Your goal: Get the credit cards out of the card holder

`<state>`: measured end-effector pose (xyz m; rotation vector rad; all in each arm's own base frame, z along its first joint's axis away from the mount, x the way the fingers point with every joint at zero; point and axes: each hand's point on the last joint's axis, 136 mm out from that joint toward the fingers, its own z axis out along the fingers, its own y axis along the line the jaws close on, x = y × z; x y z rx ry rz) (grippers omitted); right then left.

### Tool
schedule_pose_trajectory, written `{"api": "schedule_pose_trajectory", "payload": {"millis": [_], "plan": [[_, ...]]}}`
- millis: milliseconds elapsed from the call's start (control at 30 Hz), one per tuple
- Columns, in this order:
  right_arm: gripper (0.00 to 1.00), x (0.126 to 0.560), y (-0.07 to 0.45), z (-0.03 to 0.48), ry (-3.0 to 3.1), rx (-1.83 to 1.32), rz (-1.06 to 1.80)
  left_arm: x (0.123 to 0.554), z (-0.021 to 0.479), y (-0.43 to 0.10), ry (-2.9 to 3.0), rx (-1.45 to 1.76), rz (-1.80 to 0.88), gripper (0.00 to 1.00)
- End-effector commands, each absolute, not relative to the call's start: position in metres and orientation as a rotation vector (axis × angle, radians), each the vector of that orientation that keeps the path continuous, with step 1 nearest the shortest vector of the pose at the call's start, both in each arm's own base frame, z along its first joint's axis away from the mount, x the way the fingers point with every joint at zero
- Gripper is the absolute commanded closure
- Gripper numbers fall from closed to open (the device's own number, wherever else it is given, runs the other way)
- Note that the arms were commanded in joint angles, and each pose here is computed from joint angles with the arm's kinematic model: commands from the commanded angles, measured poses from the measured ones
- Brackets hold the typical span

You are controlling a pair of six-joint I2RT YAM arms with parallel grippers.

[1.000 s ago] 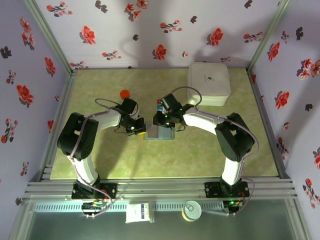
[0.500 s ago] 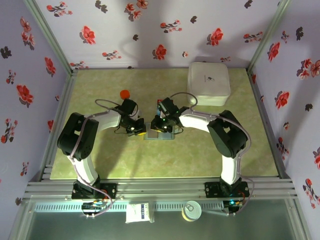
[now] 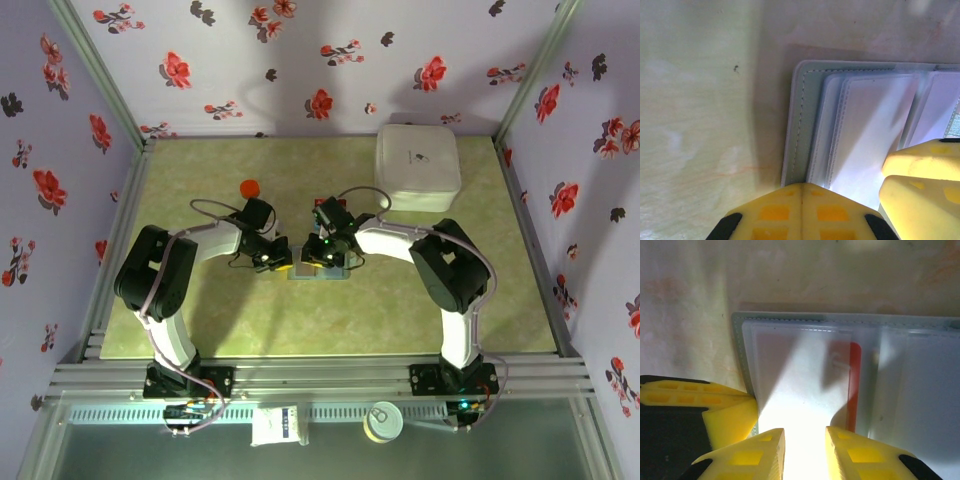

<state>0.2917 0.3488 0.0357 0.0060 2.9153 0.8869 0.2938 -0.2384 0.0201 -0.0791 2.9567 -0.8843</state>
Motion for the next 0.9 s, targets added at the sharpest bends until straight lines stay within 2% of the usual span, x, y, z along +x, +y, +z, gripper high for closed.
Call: {"api": "schedule_pose_trajectory", "payload": {"millis": [0, 500, 867], "plan": [[0.73, 0.290, 0.342, 0.030, 2.944, -0.027, 0.788, 0.287, 0.015, -0.235, 2.990, -0.082, -0.872, 1.00], [0.73, 0.288, 0.328, 0.029, 2.946, -0.044, 0.717, 0.291, 0.018, -0.235, 2.984, -0.079, -0.865, 1.00], [0.76, 0.285, 0.325, 0.028, 2.929, -0.040, 0.799, 0.309, 0.064, -0.246, 2.856, -0.099, -0.961, 1.00]]}}
